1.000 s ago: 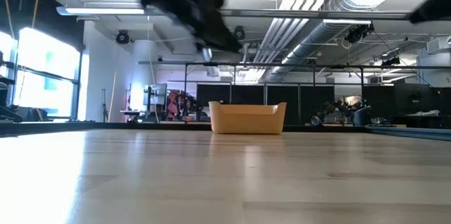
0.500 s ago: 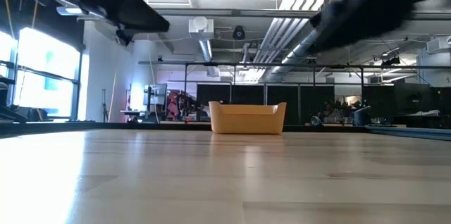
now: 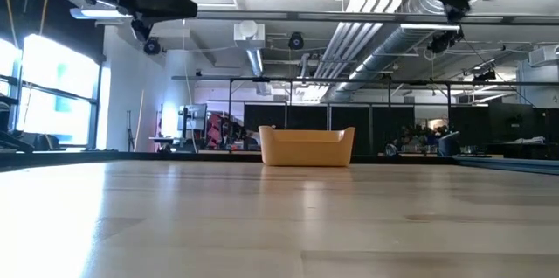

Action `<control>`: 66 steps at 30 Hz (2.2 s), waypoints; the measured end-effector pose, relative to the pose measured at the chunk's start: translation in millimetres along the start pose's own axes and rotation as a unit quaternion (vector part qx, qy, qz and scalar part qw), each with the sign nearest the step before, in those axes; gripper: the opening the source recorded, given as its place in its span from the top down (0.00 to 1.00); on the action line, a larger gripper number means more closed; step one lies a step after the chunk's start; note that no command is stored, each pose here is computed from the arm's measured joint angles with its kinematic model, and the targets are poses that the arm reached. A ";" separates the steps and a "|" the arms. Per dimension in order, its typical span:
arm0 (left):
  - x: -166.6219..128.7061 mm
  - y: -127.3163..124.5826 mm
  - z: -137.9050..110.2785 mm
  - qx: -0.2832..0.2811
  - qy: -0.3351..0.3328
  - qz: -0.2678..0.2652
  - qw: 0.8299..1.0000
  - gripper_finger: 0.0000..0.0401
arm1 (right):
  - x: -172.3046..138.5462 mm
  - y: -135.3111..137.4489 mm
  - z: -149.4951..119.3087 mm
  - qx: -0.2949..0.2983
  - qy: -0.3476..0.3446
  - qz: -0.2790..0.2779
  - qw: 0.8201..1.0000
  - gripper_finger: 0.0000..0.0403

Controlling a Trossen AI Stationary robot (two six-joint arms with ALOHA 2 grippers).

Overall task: Sort blocks by size
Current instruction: Return to Home Position

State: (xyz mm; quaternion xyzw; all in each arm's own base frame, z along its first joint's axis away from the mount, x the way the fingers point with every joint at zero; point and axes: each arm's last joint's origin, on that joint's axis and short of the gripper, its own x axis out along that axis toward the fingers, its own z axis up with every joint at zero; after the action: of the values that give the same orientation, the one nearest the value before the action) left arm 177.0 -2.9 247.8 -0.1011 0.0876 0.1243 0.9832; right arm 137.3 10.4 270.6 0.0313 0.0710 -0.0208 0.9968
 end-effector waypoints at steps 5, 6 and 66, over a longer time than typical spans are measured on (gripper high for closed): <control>0.9 0.9 -0.7 0.007 0.003 0.007 1.000 0.92 | -21.2 -4.5 -23.1 0.057 -0.013 0.007 0.998 0.80; 1.2 1.0 -1.3 0.010 0.005 0.008 1.000 0.92 | -23.7 -5.1 -26.5 0.066 -0.015 0.007 0.998 0.80; -60.2 45.1 -47.9 0.049 -0.194 -0.090 0.976 0.92 | -20.1 -1.9 -83.5 -0.005 -0.175 0.163 0.971 0.80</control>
State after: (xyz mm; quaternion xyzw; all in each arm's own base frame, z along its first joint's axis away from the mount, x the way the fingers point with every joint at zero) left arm 100.7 15.7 205.5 -0.0338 -0.1083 0.0484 0.9924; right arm 105.6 14.8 190.8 0.0337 -0.1107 0.1369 0.9838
